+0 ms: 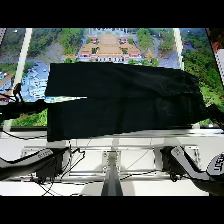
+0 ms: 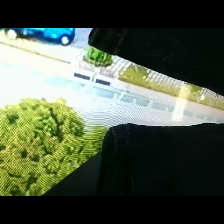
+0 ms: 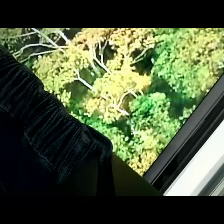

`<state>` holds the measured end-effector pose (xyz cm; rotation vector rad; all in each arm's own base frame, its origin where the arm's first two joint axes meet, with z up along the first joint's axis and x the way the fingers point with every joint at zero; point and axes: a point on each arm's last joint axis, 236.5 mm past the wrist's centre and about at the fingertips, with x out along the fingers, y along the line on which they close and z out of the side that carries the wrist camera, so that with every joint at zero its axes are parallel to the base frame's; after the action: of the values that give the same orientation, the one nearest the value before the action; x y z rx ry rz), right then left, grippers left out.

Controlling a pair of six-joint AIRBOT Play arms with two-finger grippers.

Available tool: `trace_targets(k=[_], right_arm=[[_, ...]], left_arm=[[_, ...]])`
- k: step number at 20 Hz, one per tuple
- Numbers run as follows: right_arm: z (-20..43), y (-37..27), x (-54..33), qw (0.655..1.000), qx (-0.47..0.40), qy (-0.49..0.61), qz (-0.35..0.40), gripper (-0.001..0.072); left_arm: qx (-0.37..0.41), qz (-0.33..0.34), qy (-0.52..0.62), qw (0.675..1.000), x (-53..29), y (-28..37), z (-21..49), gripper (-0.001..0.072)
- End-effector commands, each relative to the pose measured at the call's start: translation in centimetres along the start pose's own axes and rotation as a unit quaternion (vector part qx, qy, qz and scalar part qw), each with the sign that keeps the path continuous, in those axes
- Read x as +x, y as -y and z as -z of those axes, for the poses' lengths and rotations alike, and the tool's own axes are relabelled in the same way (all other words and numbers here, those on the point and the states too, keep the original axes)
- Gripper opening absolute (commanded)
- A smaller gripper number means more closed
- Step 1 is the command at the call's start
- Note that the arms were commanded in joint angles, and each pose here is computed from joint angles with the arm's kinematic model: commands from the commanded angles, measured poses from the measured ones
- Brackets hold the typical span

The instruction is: Fold the clothes and pants, and hang the long-sleeved shirts on hangers.

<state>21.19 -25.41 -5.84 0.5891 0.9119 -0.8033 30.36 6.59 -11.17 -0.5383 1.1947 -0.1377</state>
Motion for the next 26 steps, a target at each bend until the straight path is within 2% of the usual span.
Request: trace_targets(k=[1, 5, 9, 12, 14, 15, 17, 19, 20, 21, 22, 23, 24, 26], right_arm=[[-0.1, -0.1, -0.3, 1.0, -0.004, 0.005, -0.001, 0.0062], [0.4, -0.2, -0.4, 1.0, -0.003, -0.008, -0.002, 0.0062], [1.5, -2.6, -0.3, 0.999, -0.028, -0.027, -0.024, 0.0061], [1.7, -6.1, -0.4, 0.996, -0.062, -0.022, -0.053, 0.0061], [1.6, -7.0, -0.4, 0.997, -0.053, -0.016, -0.059, 0.0061], [1.5, -7.0, -0.4, 0.997, -0.049, -0.015, -0.059, 0.0061], [1.7, -6.9, -0.4, 0.997, -0.051, -0.019, -0.058, 0.0061], [1.8, -6.9, -0.4, 0.997, -0.053, -0.02, -0.058, 0.0062], [1.7, -6.9, -0.4, 0.996, -0.062, -0.019, -0.058, 0.0062], [1.7, -6.9, -0.4, 0.996, -0.067, -0.018, -0.057, 0.0061], [1.7, -6.9, -0.4, 0.995, -0.075, -0.017, -0.058, 0.0062], [1.6, -6.9, -0.4, 0.995, -0.075, -0.015, -0.058, 0.0062], [1.5, -6.9, -0.4, 0.995, -0.075, -0.013, -0.058, 0.0061], [1.0, -7.0, -0.4, 0.996, -0.074, -0.003, -0.058, 0.0061]], left_arm=[[0.07, 0.006, 0.008, 0.997, 1.1, 1.4, -0.8, 0.0023], [0.083, -0.061, 0.13, 0.986, -0.8, 0.3, -8.9, 0.0021], [0.087, -0.155, 0.24, 0.954, -3.5, -2.2, -15.1, 0.0022], [0.093, -0.174, 0.246, 0.949, -2.2, -2.5, -15.7, 0.0022], [0.098, -0.169, 0.245, 0.95, -2.2, -1.9, -15.8, 0.0033], [0.1, -0.166, 0.249, 0.949, -2.8, -1.6, -16.0, 0.0146], [0.103, -0.161, 0.265, 0.945, -4.7, -0.9, -16.4, 0.0563], [0.098, -0.152, 0.286, 0.941, -7.7, 0.0, -16.6, 0.0586], [0.101, -0.146, 0.289, 0.941, -9.1, 0.3, -16.3, 0.0584], [0.092, -0.132, 0.289, 0.944, -10.6, 0.6, -15.6, 0.0544], [0.069, -0.114, 0.277, 0.952, -11.8, 0.6, -14.3, 0.0396], [0.043, -0.109, 0.249, 0.962, -12.4, 0.0, -12.3, 0.0124], [0.012, -0.114, 0.204, 0.972, -12.8, -1.2, -9.4, 0.0021], [-0.085, -0.142, 0.108, 0.98, -13.3, -3.9, -3.3, 0.0021]])
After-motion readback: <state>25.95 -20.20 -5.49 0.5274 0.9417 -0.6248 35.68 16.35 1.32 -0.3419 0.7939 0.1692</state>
